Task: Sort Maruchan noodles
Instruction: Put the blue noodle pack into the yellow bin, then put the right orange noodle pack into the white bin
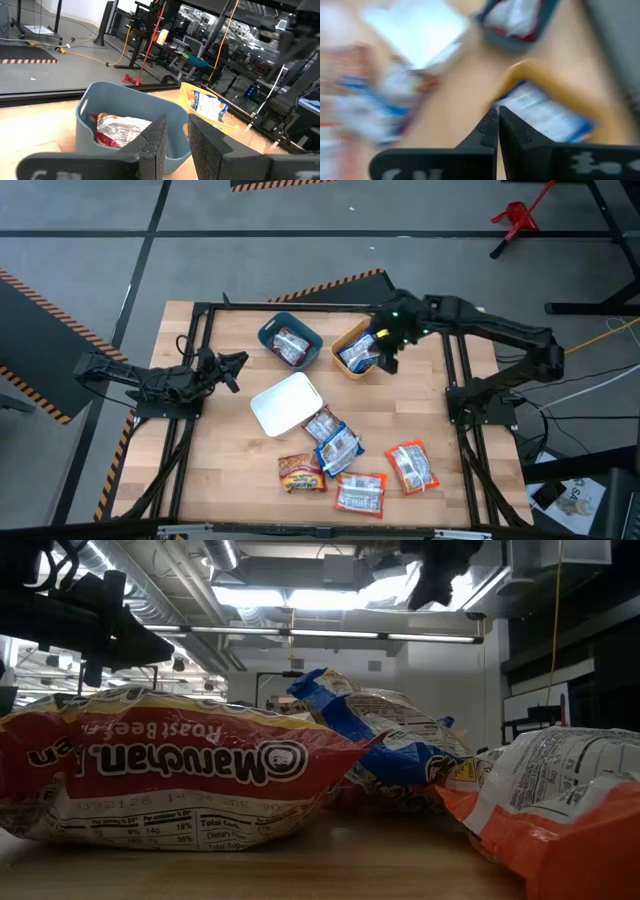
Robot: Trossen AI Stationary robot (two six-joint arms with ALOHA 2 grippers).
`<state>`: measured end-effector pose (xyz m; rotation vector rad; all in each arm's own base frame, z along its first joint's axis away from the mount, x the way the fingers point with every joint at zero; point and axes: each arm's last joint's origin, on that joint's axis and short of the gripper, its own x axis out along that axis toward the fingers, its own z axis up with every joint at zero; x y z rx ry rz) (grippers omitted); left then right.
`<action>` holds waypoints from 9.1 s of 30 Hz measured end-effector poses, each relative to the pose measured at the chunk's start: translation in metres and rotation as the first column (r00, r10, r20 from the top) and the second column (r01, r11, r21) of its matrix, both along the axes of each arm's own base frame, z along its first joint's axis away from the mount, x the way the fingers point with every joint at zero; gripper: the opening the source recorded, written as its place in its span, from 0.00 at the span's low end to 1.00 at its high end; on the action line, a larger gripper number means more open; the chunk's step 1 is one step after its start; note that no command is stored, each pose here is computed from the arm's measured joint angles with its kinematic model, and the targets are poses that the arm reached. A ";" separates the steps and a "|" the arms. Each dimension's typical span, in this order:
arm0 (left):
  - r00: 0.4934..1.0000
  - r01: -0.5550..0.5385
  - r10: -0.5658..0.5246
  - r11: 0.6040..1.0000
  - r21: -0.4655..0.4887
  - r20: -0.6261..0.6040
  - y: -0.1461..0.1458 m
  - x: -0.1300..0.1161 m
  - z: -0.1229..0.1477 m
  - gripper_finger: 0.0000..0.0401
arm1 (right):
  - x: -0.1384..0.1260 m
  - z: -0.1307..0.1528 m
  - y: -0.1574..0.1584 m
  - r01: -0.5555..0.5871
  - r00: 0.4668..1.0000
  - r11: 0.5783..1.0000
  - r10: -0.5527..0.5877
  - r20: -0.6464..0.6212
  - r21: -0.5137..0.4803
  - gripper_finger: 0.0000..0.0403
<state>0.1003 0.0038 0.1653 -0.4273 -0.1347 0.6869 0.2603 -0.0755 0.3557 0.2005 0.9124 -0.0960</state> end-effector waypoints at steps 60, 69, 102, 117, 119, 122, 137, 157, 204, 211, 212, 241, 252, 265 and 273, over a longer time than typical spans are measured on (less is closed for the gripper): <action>0.988 0.026 -0.004 0.990 0.141 -0.156 0.000 0.000 -0.004 0.18 | 0.100 -0.203 0.186 -0.633 0.769 0.772 0.619 -0.162 -0.052 0.26; 0.988 0.026 -0.004 0.990 0.140 -0.155 0.000 0.000 -0.004 0.18 | 0.101 -0.196 0.187 -0.514 0.843 0.857 0.512 -0.162 0.030 0.02; 0.990 0.020 -0.002 0.992 0.126 -0.140 0.000 0.000 -0.004 0.18 | 0.062 -0.038 0.042 -0.385 0.886 0.862 0.244 -0.395 -0.330 0.00; 0.989 0.021 -0.002 0.992 0.127 -0.148 0.000 0.000 -0.004 0.18 | 0.054 -0.058 -0.050 -0.780 0.604 0.536 0.506 -0.616 -0.324 0.00; 0.990 0.019 -0.002 0.993 0.119 -0.141 0.000 0.000 -0.004 0.18 | 0.058 -0.066 -0.055 -0.798 0.582 0.525 0.541 -0.608 -0.297 0.00; 0.991 0.006 0.008 0.994 0.106 -0.130 0.000 0.000 -0.004 0.18 | 0.064 -0.077 -0.061 -0.832 0.539 0.482 0.579 -0.612 -0.276 0.00; 0.989 -0.067 0.081 0.992 0.110 -0.127 0.002 -0.002 -0.004 0.18 | 0.076 -0.113 -0.085 -0.872 0.473 0.447 0.660 -0.584 -0.201 0.03; 0.988 -0.065 0.081 0.991 0.116 -0.134 0.002 -0.002 -0.004 0.18 | 0.091 -0.039 -0.066 -0.608 0.764 0.736 0.438 -0.474 -0.299 0.51; 0.990 0.090 -0.080 0.993 0.081 -0.117 -0.002 0.001 -0.005 0.18 | -0.095 -0.169 0.289 0.795 0.583 0.574 -0.636 -0.506 0.195 0.85; 0.992 0.087 -0.081 0.995 0.057 -0.097 -0.002 0.001 -0.005 0.18 | -0.090 -0.198 0.299 0.758 0.601 0.643 -0.628 -0.495 0.105 0.84; 0.992 0.087 -0.081 0.995 0.057 -0.097 -0.002 0.001 -0.005 0.18 | -0.089 -0.201 0.301 0.754 0.601 0.649 -0.625 -0.497 0.096 0.84; 0.993 0.092 -0.089 0.995 0.035 -0.077 -0.002 0.001 -0.004 0.18 | -0.028 -0.184 0.242 0.728 0.664 0.684 -0.692 -0.285 0.035 0.00; 0.993 0.092 -0.089 0.995 0.036 -0.077 -0.002 0.001 -0.004 0.18 | 0.024 -0.128 0.187 0.577 0.809 0.817 -0.573 -0.131 -0.009 0.00; 0.993 0.091 -0.088 0.995 0.036 -0.077 -0.002 0.001 -0.004 0.18 | 0.115 -0.074 0.088 0.112 0.966 0.978 -0.066 0.251 -0.176 0.00; 0.994 0.083 -0.080 0.996 0.036 -0.077 -0.002 0.001 -0.004 0.18 | 0.171 -0.082 0.055 -0.196 0.938 0.947 0.256 0.231 -0.253 0.00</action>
